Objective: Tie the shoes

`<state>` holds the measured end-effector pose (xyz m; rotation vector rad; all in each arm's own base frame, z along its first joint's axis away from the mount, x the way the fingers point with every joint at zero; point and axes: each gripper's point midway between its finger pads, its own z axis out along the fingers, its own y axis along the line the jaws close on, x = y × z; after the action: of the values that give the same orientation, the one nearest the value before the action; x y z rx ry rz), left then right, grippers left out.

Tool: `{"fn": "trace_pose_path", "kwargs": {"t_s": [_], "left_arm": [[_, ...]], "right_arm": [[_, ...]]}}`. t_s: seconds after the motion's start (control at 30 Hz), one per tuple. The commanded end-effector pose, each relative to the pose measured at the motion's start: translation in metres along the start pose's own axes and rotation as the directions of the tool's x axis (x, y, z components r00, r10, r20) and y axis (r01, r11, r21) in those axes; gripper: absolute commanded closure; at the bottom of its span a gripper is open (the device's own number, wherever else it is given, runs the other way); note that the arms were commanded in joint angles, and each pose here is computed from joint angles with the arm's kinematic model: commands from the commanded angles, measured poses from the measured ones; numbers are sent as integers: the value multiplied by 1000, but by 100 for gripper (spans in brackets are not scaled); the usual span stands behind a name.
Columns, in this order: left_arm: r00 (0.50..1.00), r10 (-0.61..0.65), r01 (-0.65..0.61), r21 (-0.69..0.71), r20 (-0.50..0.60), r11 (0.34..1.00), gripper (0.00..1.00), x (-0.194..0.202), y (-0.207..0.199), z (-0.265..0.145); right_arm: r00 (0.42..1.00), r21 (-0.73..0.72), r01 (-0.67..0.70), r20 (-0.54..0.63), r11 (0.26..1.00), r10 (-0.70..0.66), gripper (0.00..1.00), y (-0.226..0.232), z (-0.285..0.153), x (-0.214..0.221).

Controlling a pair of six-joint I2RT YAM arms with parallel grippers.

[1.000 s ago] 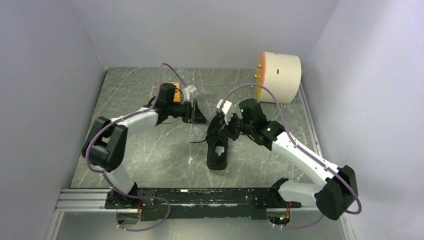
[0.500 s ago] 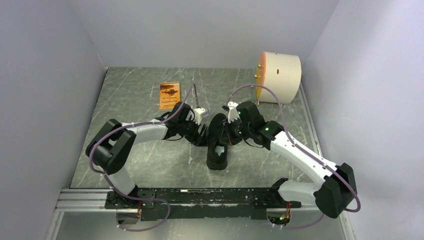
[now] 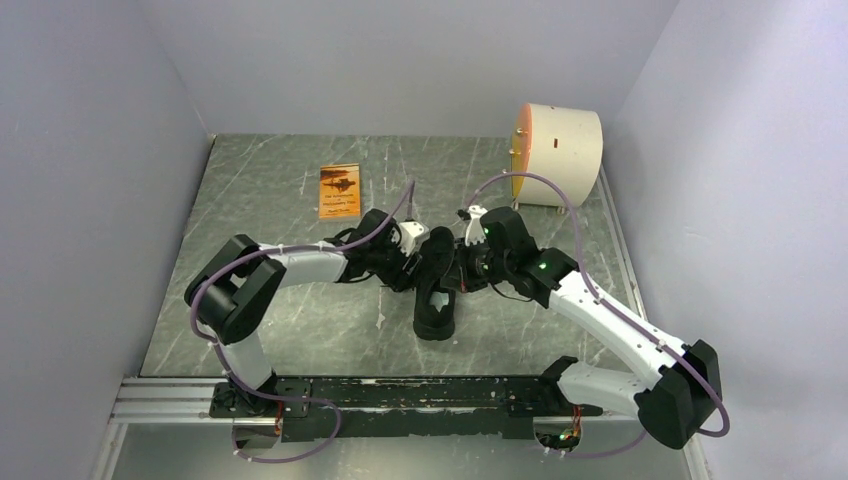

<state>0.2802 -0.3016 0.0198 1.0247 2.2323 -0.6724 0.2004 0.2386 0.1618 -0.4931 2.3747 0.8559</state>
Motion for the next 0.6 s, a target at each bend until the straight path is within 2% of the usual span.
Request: {"fn": "trace_pose_path", "kwargs": {"t_s": [0.0,0.13,0.23,0.37,0.47,0.57], "left_arm": [[992,8,-10,-11,-128,1000,43,42,-12,2],[977,-98,81,-94,-188,992,66,58,-8,-2],[957,-174,143,-145,-232,979,76,65,-6,-8],[920,-263,211,-200,-291,957,91,87,-6,-14],[894,-337,267,-253,-295,930,95,98,-2,-22],[886,-383,301,-305,-260,904,95,94,3,-31]], "right_arm": [[993,72,-118,-8,990,119,100,0,-15,-6],[962,159,-212,-141,964,235,100,0,-26,10],[922,293,-258,-209,921,325,100,-6,-42,18],[859,348,-289,-318,892,402,100,4,-52,23],[792,430,-279,-402,859,459,100,1,-61,37],[759,485,-271,-423,832,494,100,-2,-70,45]]}}
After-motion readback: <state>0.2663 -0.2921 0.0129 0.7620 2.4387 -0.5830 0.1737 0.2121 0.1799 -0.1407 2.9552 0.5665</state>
